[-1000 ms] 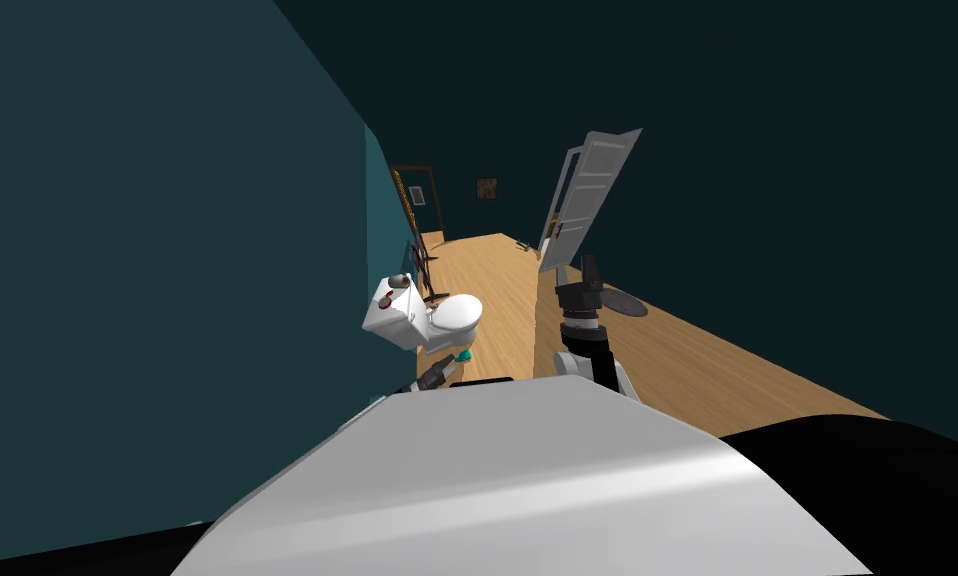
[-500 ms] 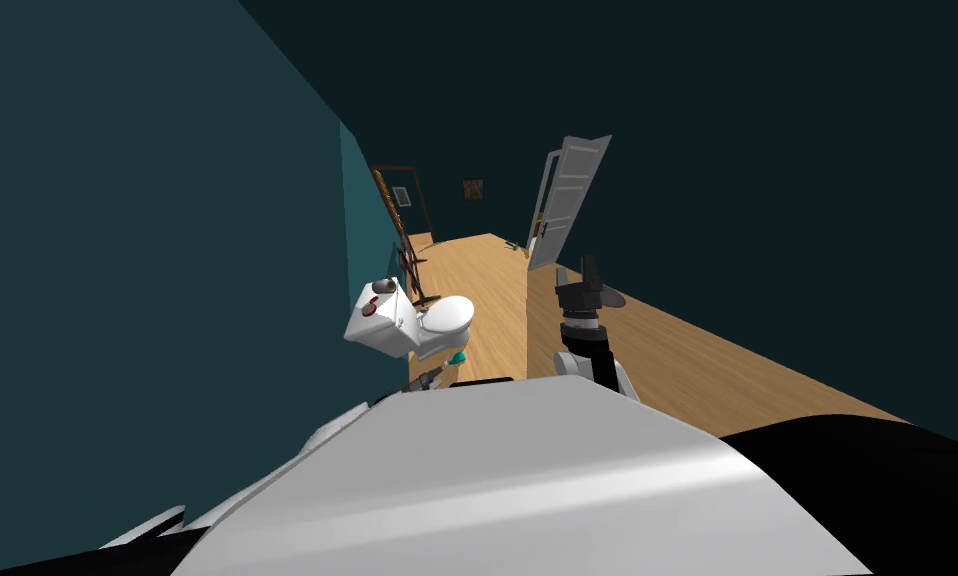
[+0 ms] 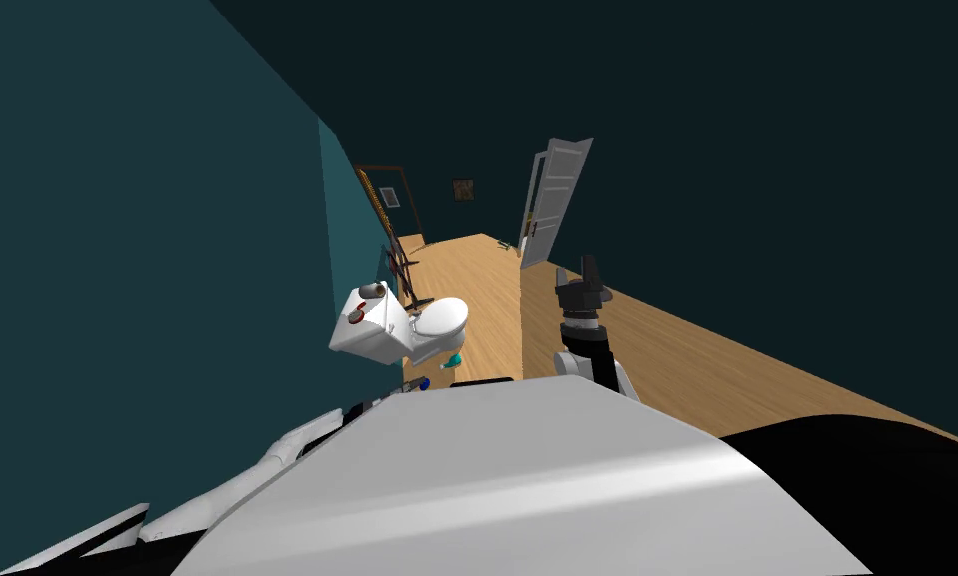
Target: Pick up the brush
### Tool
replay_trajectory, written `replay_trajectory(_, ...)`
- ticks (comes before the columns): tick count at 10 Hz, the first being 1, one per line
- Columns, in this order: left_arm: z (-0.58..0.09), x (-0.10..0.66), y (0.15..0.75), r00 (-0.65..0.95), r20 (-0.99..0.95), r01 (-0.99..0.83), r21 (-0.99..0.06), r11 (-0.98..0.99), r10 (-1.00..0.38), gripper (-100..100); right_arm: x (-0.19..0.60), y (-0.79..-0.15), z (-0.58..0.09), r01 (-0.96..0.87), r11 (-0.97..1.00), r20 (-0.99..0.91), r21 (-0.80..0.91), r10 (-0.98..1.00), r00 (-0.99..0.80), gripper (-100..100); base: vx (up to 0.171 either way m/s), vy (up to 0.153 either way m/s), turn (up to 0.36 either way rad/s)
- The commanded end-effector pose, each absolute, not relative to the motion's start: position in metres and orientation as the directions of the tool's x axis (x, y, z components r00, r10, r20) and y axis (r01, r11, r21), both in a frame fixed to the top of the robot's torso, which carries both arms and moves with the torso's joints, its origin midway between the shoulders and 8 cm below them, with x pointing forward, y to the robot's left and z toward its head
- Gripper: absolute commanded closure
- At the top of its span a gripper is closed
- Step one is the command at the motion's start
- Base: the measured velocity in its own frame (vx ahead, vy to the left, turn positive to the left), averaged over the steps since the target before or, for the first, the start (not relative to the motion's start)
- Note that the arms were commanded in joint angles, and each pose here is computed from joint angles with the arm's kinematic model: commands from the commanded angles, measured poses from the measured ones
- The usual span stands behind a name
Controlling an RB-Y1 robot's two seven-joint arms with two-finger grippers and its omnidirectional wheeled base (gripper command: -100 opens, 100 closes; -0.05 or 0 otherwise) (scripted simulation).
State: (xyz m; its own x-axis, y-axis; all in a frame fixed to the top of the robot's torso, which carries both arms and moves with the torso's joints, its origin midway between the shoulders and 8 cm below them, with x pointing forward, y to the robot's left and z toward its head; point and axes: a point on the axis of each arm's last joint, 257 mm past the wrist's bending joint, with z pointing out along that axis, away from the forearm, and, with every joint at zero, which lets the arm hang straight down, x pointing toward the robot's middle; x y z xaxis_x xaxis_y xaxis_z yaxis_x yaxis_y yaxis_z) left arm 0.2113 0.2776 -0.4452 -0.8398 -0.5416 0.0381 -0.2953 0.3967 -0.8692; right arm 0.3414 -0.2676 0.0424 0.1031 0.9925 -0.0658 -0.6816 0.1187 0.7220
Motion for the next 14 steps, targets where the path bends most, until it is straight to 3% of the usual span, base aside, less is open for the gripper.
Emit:
replay_trajectory(1, -0.449, 0.206, 0.309, -0.838, 0.032, -0.319, -0.838, 0.442, -0.545, -100, 0.341, -0.268, 0.042, -0.682, 0.119, -0.066, 0.722, 0.992, 0.103, 0, 0.014, -0.008, -0.133)
replay_trajectory(7, -0.444, 0.183, 0.433, -0.823, 0.015, -0.422, -0.686, 0.593, -0.568, -100, 0.341, -0.268, 0.042, -0.681, 0.119, -0.066, 0.722, 0.992, 0.103, 0, 0.024, -0.003, -0.134)
replay_trajectory(10, -0.442, 0.182, 0.446, -0.82, 0.002, -0.427, -0.668, 0.609, -0.573, -100, 0.341, -0.268, 0.042, -0.681, 0.119, -0.066, 0.722, 0.992, 0.103, 0, 0.015, 0.008, -0.03)
replay_trajectory(14, -0.415, 0.171, 0.526, -0.803, -0.03, -0.482, -0.554, 0.679, -0.595, -100, 0.341, -0.268, 0.042, -0.681, 0.119, -0.066, 0.722, 0.992, 0.103, 0, 0.038, 0.022, -0.156)
